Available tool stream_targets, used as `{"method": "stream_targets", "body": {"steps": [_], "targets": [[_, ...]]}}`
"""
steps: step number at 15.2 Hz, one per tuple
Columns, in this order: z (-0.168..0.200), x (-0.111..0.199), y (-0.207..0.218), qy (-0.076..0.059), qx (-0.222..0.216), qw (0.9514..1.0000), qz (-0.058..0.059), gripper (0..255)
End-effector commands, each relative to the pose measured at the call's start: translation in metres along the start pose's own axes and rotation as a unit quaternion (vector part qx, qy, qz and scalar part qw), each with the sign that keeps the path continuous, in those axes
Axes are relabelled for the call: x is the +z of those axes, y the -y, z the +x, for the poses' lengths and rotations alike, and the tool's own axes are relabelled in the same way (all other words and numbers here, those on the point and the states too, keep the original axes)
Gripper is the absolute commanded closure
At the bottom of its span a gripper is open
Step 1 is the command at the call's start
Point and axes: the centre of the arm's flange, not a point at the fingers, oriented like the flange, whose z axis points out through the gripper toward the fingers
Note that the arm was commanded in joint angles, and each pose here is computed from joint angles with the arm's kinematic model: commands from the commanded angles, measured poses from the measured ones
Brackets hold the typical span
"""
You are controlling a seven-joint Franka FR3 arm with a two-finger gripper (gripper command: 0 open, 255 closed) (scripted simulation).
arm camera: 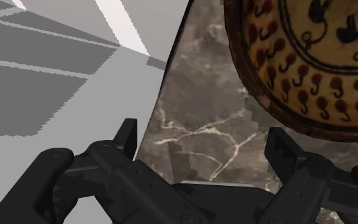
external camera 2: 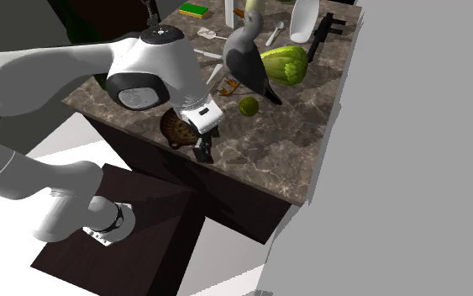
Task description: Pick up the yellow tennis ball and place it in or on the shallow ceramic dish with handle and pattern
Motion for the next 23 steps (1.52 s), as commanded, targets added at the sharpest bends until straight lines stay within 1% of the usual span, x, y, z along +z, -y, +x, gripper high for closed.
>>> {"method": "stream_targets", "body": {"steps": [1, 14, 21, 23], "targets": [[0.009, -0.004, 0.024, -0.005, -0.001, 1.0000, 0.004, 0], [0.067, -0.028, 0.169, -0.035, -0.012, 0.9990, 0.024, 0], [0.069, 0.008, 0.171, -0.035, -0.012, 0.9990, 0.024, 0], [0.069, 0.012, 0.171, -0.035, -0.012, 0.9990, 0.024, 0]]}}
